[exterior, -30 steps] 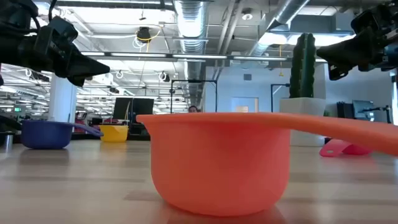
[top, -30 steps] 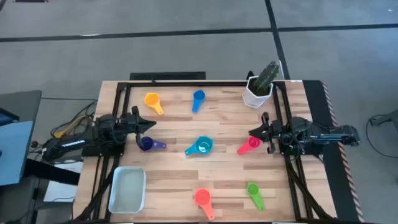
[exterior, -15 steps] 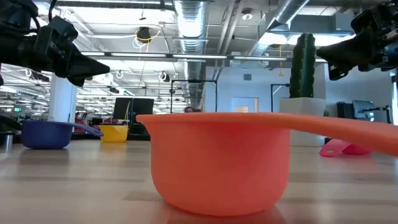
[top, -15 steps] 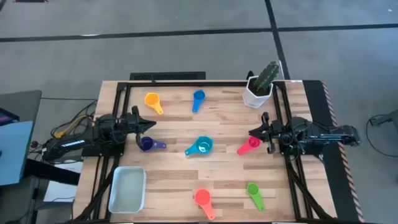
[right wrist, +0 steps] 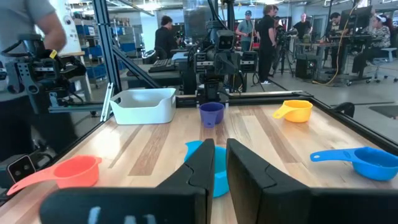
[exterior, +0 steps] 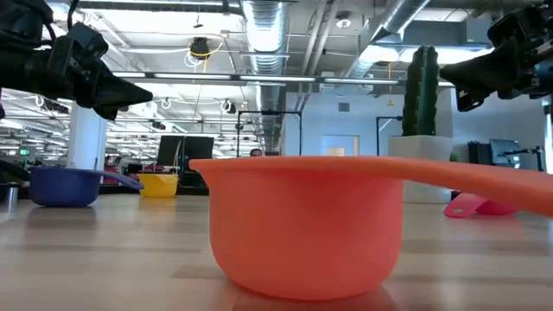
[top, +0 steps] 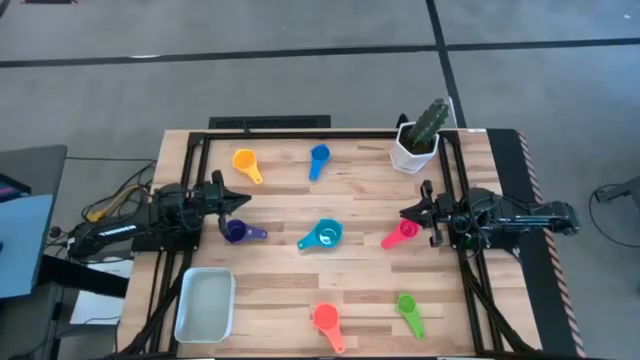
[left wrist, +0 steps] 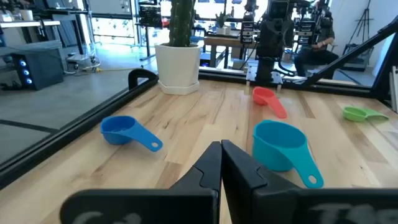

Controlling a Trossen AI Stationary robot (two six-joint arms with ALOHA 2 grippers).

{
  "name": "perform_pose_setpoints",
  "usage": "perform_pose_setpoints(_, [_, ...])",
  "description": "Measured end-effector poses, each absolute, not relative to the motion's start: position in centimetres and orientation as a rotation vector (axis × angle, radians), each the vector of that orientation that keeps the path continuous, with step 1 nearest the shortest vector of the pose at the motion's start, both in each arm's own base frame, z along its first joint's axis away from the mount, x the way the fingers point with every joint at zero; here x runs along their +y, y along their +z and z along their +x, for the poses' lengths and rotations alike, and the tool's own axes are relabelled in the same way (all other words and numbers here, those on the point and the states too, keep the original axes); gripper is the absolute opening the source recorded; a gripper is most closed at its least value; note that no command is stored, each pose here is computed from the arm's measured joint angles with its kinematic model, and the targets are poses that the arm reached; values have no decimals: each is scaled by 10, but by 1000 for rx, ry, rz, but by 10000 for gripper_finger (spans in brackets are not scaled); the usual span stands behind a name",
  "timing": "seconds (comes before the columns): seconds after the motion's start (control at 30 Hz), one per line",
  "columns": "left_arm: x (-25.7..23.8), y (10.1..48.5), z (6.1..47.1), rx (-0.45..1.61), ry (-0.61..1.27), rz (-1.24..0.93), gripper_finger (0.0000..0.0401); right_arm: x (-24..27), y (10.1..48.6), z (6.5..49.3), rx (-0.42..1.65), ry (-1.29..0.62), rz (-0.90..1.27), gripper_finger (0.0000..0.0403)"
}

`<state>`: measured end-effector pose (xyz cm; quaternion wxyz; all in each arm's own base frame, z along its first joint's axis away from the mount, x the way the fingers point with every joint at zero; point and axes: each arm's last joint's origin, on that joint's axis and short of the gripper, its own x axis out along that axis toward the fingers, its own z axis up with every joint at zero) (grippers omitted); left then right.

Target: Nest measuring cups in basket

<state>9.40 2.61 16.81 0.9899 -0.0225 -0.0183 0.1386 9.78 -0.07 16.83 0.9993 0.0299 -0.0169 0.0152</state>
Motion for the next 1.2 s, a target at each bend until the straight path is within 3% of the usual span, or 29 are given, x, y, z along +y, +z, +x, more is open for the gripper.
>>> perform_pose_setpoints(0.87, [26,168,94,-40,278,-68,0,-1,168,98,-34,31,60,67])
perform_pose_setpoints(1.07, [26,169,94,-110,266,-464,0,-1,168,98,-34,31,60,67])
perform_pose_setpoints(1.2, [29,171,93,-193,365,-682,0,-1,169,98,-39,30,23,67])
